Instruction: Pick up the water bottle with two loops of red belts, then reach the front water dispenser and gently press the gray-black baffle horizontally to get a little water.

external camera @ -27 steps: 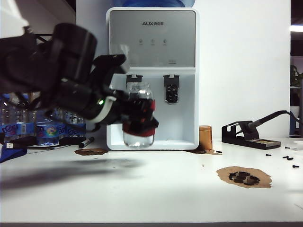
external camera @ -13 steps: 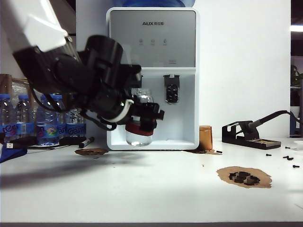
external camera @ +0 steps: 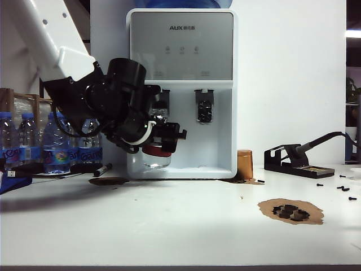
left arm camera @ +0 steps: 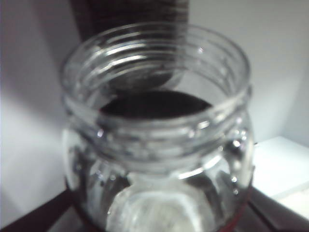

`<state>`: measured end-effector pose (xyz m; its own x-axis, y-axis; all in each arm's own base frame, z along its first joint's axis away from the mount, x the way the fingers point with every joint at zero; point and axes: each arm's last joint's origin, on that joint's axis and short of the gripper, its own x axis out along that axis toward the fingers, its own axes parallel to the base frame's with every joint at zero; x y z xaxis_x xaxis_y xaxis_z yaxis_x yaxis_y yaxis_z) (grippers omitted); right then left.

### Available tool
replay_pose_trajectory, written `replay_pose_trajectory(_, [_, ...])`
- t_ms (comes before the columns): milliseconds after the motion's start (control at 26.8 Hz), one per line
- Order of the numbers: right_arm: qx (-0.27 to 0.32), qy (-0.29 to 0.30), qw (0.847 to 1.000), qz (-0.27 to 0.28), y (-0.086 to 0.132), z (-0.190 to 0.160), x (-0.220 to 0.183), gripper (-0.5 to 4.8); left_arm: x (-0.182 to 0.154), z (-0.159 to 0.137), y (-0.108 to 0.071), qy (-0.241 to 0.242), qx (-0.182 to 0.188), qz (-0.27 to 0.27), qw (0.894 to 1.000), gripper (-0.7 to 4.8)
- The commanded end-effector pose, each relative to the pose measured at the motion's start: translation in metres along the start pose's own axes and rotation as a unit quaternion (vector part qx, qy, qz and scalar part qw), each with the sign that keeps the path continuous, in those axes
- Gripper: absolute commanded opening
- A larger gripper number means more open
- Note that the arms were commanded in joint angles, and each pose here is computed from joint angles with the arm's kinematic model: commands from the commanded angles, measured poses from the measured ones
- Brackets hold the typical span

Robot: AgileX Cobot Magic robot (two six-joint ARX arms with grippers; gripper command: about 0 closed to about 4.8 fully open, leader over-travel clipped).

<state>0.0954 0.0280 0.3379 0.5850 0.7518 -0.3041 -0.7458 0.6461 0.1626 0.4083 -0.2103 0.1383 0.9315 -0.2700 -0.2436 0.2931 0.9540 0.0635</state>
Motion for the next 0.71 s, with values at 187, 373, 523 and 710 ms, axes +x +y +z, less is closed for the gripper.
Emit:
replay_pose_trajectory(187, [-0.011,-0.005,1.0,0.009,0.0018,0.0024,0.0001,3.37,0.0051,0.0128,0.0012,-0.028,-0.018,0.003,0.999,-0.05])
replay_pose_trajectory(373, [-0.011,-0.005,1.0,0.009,0.0018,0.0024,0.0001,3.37,0.0051,0.0137,0.0009,-0.031,-0.018,0.003,0.999,-0.05])
replay_pose_trajectory(523, [-0.017,-0.005,1.0,0.009,0.0018,0.0024,0.0001,3.37,0.0052,0.0144,0.0005,-0.033,-0.019,0.002,0.999,-0.05])
replay_pose_trajectory(710, [-0.025,-0.005,1.0,0.008,0.0017,0.0024,0.0001,3.37,0.0058,0.0176,0.0004,-0.041,-0.02,0.002,0.999,-0.05])
